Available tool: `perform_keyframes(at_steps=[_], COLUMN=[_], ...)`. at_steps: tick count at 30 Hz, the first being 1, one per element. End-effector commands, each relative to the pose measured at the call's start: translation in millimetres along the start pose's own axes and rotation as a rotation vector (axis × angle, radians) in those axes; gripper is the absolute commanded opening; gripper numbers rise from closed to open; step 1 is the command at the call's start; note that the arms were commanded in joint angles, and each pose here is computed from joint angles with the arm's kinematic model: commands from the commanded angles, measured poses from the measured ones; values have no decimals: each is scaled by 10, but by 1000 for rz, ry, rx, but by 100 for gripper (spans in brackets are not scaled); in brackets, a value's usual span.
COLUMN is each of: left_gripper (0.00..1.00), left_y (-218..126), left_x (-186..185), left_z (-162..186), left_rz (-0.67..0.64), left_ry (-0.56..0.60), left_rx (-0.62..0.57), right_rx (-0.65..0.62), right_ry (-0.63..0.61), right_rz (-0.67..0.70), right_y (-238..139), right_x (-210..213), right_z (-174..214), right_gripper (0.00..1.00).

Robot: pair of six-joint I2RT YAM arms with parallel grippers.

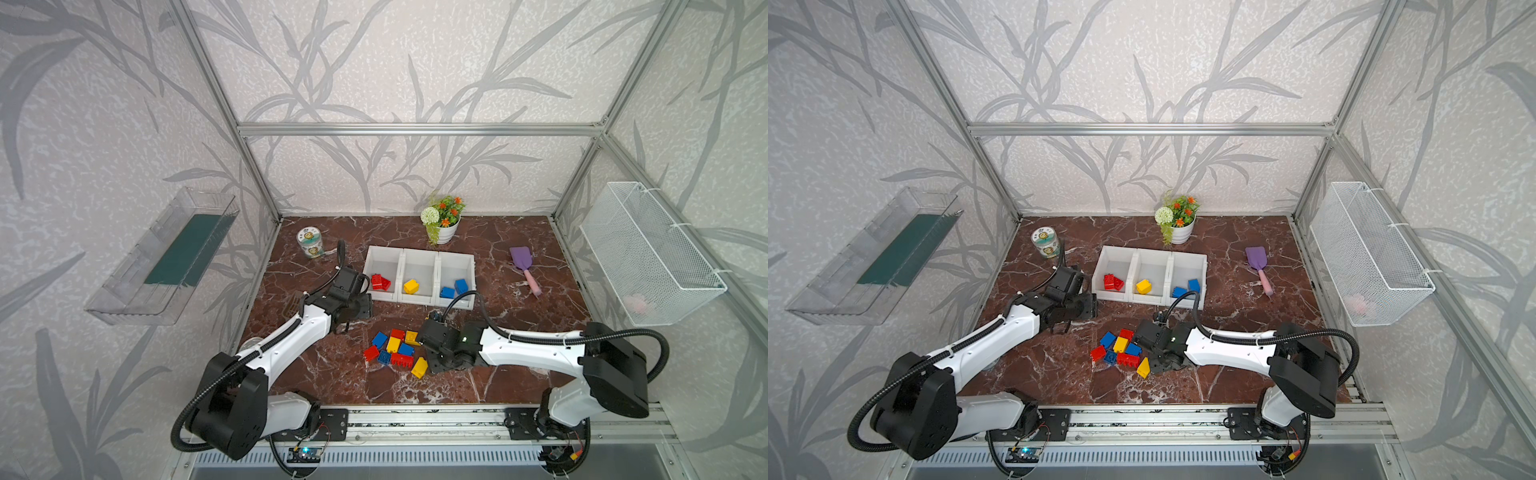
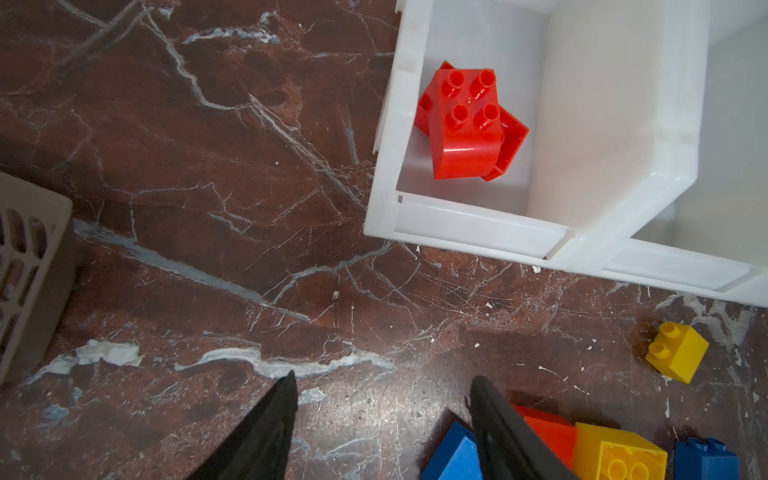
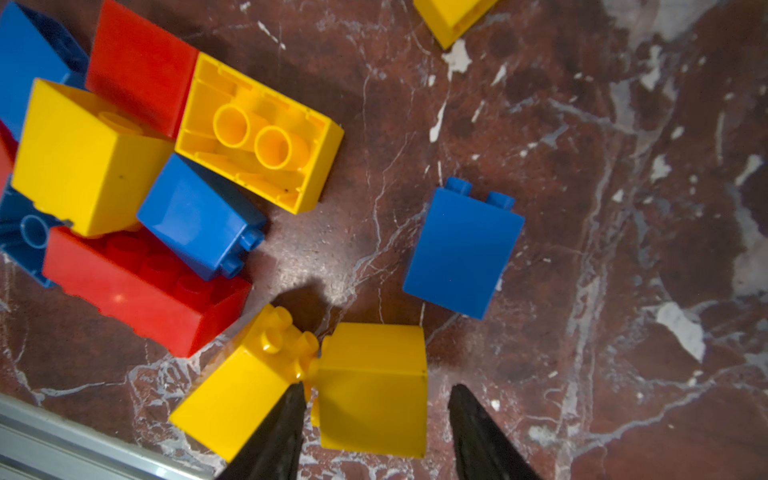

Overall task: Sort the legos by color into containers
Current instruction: 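Carry the yellow brick with the right gripper over the middle compartment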

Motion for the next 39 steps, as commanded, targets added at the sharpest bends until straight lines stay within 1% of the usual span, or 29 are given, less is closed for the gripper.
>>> perform_keyframes(at_steps=[1, 8, 13, 18, 27, 33, 39], left_gripper=[69, 69, 68, 69, 69, 69, 69], left_y=[-38, -33, -38, -40, -37, -37, -46], left_x=[42, 37, 31, 34, 35, 42, 38], left_z=[9, 14, 17, 29, 33, 35, 33], left_rz=[-8, -5, 1, 3, 2, -1, 3], left_ry=[-26, -27, -25, -25, -24, -25, -24], left_rx=[-14, -14, -10, -6, -6, -6, -7], right_rx=[17, 22, 28, 43, 24, -17, -103], right_ry=[9, 16, 10, 6, 0, -4, -25], right_rz=[40, 38, 33, 33, 38, 41, 15], right_y=[3, 76, 136, 190, 146, -15, -319], right_x=[-106, -101, -48, -16, -15, -12, 13], right_z=[93, 107, 83, 84, 49, -25, -302], right_gripper=[56, 55, 49, 48, 40, 39, 39])
Point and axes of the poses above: each gripper's point midway between its finger pads, its own y axis out along the fingers, its own x axis along the line the jaws close on, z = x × y, the point moved 6 cm from there along -y, back along the fingers
